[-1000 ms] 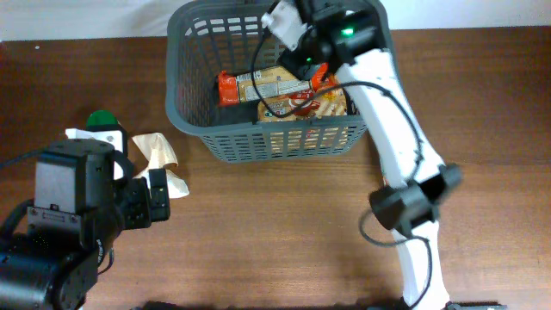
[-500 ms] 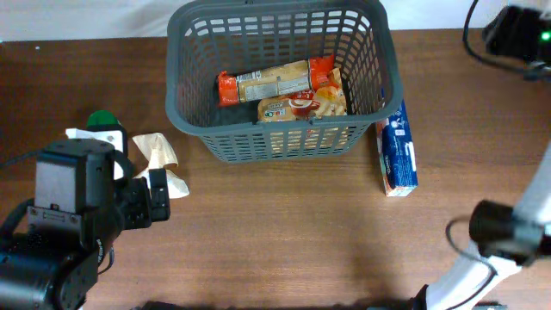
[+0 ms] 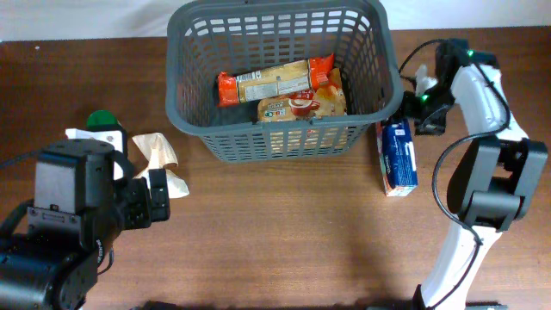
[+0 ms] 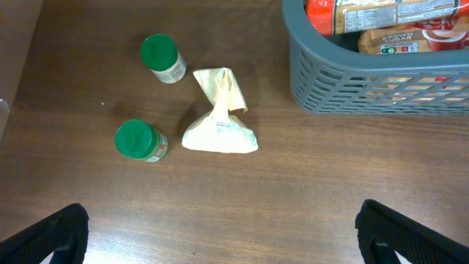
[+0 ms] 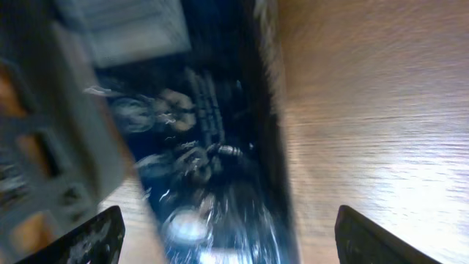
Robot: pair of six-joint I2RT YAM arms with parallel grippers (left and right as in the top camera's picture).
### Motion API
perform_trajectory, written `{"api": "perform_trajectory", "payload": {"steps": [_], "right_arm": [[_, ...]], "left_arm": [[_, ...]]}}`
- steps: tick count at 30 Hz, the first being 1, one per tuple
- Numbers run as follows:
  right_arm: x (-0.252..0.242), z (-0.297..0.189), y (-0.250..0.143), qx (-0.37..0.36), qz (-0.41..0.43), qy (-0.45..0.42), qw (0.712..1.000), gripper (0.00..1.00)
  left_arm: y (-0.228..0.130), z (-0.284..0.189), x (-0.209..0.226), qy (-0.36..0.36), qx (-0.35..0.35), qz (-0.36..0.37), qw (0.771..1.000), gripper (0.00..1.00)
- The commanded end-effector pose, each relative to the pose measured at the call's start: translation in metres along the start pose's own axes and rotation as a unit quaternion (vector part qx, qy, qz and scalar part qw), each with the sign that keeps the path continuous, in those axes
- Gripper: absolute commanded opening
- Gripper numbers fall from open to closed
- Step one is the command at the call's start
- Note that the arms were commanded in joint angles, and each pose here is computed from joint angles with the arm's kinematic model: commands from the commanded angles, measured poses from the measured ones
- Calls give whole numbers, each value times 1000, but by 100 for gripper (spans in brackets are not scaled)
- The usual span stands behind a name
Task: Pack container
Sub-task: 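Grasp the blue Kleenex box with the right gripper and lift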
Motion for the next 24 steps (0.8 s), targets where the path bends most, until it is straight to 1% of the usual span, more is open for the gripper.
{"api": "perform_trajectory", "payload": {"steps": [1, 2, 3, 4, 7, 8, 11, 12, 14, 16, 18, 19, 20, 21, 23, 24], "right_arm": [[4, 28, -18, 31, -1, 24, 999, 69], [3, 32, -19, 32, 1, 27, 999, 59], [3, 33, -19, 31, 1, 28, 999, 28], [2, 32, -18, 28, 2, 28, 999, 4], [-3, 3, -6, -11, 30, 31, 999, 4], [-4, -44, 5, -69, 37, 38, 996, 4], [2, -133, 12, -173, 25, 38, 984, 4], [12, -180, 9, -230, 10, 38, 972, 4], [36, -248, -6, -312, -24, 45, 949, 4], [63, -292, -25, -366, -61, 55, 927, 4], [103, -331, -53, -418, -138, 57, 896, 4], [116, -339, -62, -429, -171, 56, 885, 4], [147, -350, -82, -446, -245, 58, 859, 4], [167, -352, -92, -451, -290, 60, 842, 4], [215, -342, -115, -440, -419, 61, 792, 4], [228, -336, -120, -433, -463, 54, 771, 4]], "left_arm": [[0, -2, 2, 6, -4, -4, 1000, 99], [0, -2, 2, 6, -4, -4, 1000, 99], [0, -2, 2, 6, -4, -4, 1000, 99], [0, -2, 2, 6, -4, -4, 1000, 99], [0, -2, 2, 6, -4, -4, 1000, 99], [0, -2, 2, 6, -4, -4, 1000, 99], [0, -2, 2, 6, -4, -4, 1000, 99], [0, -2, 2, 6, -4, -4, 1000, 99], [0, -2, 2, 6, -4, -4, 1000, 99], [0, -2, 2, 6, -4, -4, 1000, 99], [0, -2, 2, 6, -4, -4, 1000, 99], [0, -2, 2, 6, -4, -4, 1000, 99], [0, -2, 2, 6, -4, -4, 1000, 99], [0, -2, 2, 6, -4, -4, 1000, 99], [0, -2, 2, 6, -4, -4, 1000, 99], [0, -2, 2, 6, -4, -4, 1000, 99]]}}
Point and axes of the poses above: each gripper's point midway between its finger pads, its own z axis out along the fingers, its own x axis along the line the jaws close on, y = z × x, the point moved 7 cm from there along -z, back along the fingers, and after that the axes turned 1 degree about z, right-handed, at the moved point
